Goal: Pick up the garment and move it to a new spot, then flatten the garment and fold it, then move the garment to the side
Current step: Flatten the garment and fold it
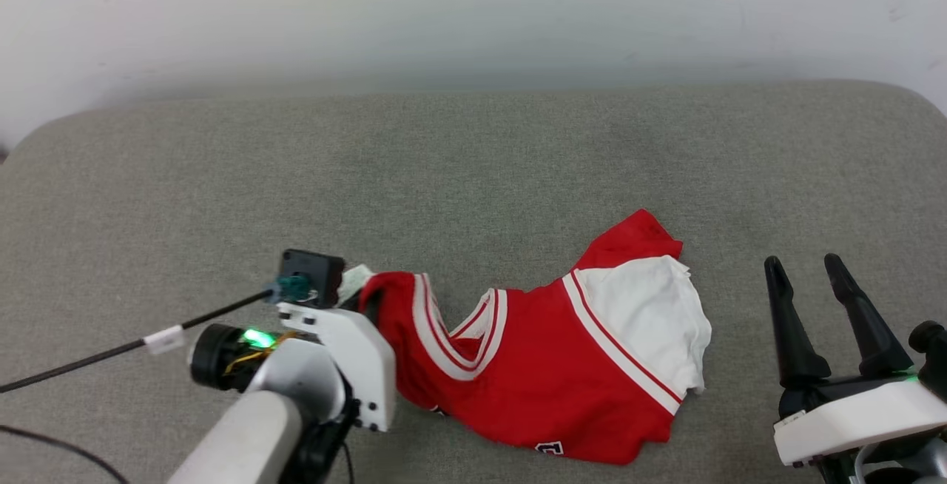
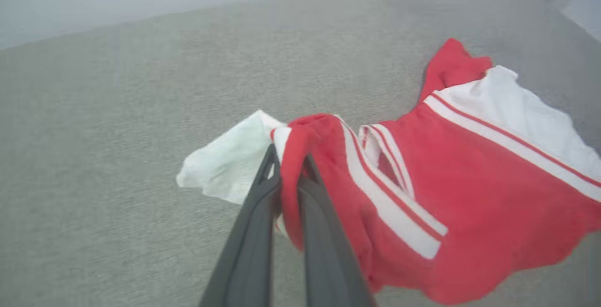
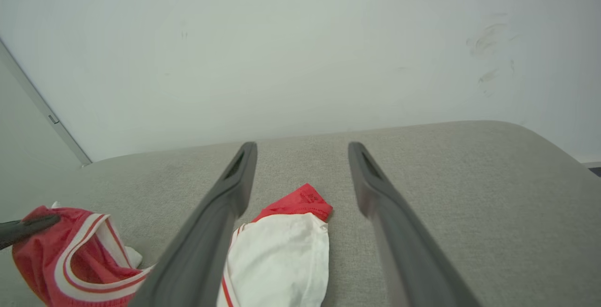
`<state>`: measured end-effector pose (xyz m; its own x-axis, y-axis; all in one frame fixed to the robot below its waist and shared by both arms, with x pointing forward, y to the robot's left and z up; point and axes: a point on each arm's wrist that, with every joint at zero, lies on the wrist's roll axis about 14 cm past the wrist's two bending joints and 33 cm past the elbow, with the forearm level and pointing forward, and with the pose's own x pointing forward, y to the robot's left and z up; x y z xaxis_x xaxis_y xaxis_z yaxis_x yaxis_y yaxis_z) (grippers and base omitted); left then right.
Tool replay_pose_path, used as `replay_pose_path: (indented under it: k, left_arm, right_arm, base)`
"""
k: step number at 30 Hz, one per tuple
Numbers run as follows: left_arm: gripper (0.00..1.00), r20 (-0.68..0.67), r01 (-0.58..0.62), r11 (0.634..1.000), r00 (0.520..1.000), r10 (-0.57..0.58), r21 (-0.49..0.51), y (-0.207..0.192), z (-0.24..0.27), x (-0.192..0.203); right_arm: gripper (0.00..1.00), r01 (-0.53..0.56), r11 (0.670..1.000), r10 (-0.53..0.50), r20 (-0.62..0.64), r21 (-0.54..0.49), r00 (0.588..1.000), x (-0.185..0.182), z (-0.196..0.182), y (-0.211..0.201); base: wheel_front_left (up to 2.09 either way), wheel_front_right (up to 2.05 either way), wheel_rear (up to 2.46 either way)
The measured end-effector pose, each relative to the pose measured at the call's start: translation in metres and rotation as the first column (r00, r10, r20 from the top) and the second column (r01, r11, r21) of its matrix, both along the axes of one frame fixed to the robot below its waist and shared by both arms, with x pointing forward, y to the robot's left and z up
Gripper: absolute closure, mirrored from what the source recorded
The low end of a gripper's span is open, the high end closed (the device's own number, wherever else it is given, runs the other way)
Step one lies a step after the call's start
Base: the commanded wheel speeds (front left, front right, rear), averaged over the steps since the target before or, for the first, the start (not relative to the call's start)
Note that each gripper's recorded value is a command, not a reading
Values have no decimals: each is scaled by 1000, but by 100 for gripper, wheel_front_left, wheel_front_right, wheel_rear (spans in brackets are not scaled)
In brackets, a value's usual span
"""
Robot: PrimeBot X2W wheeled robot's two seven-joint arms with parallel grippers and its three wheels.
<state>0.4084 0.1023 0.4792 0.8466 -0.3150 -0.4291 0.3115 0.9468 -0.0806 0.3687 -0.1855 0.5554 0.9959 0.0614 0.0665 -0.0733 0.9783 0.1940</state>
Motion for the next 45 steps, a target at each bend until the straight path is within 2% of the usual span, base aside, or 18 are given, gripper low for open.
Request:
replay_pose_path:
  k: [4, 9, 13, 15, 16, 25, 29, 33, 36, 41, 45]
  left_arm:
    - [100, 7, 194, 981, 981, -194, -13, -61, -1, -20]
    - [100, -119, 430, 902, 895, -431, -34, -130, -36, -68]
    - [100, -207, 539, 841, 819, -536, -44, -156, -62, -98]
    - [96, -222, 552, 832, 806, -549, -54, -161, -69, -103]
    - [0, -227, 548, 835, 807, -545, -58, -161, -71, -103]
    - [0, 33, 494, 866, 870, -493, -77, -160, -18, -72]
    - [0, 92, 425, 903, 903, -419, -64, -138, 6, -50]
    - [0, 34, 333, 942, 943, -332, -33, -101, 5, -30]
    - [0, -59, 300, 954, 952, -300, -20, -79, -6, -24]
    - [0, -230, 333, 942, 915, -331, -30, -67, -34, -30]
    - [0, -274, 368, 929, 889, -367, -51, -74, -44, -33]
  right_arm:
    - [0, -2, 1000, 2, 0, -1, 1000, 1, 1, 0]
    - [0, 6, 1000, -6, -4, -3, 1000, 0, 1, -2]
    - [0, 20, 1000, -20, -8, -4, 1000, -2, -1, -7]
    - [0, 26, 1000, -26, -11, -5, 1000, -2, -1, -9]
    - [0, 28, 1000, -28, -11, -5, 1000, -2, -2, -9]
    - [0, 24, 1000, -24, -2, 4, 1000, -6, 1, -8]
    - [0, 14, 1000, -15, 10, 9, 1000, -8, 5, -5]
    - [0, 10, 1000, -10, 8, 16, 1000, -9, 4, -4]
    - [0, 17, 1000, -17, 0, 17, 1000, -9, 1, -6]
    - [0, 26, 999, -25, -27, 27, 999, -7, -8, -9]
    - [0, 48, 998, -47, -45, 30, 998, -7, -15, -15]
  base:
    - [0, 0, 0]
    - [0, 0, 0]
    - [0, 0, 0]
    - [0, 0, 0]
    - [0, 0, 0]
    - [0, 0, 0]
    - [0, 0, 0]
    - [0, 0, 0]
    - [0, 0, 0]
    - [0, 0, 0]
    - [0, 0, 0]
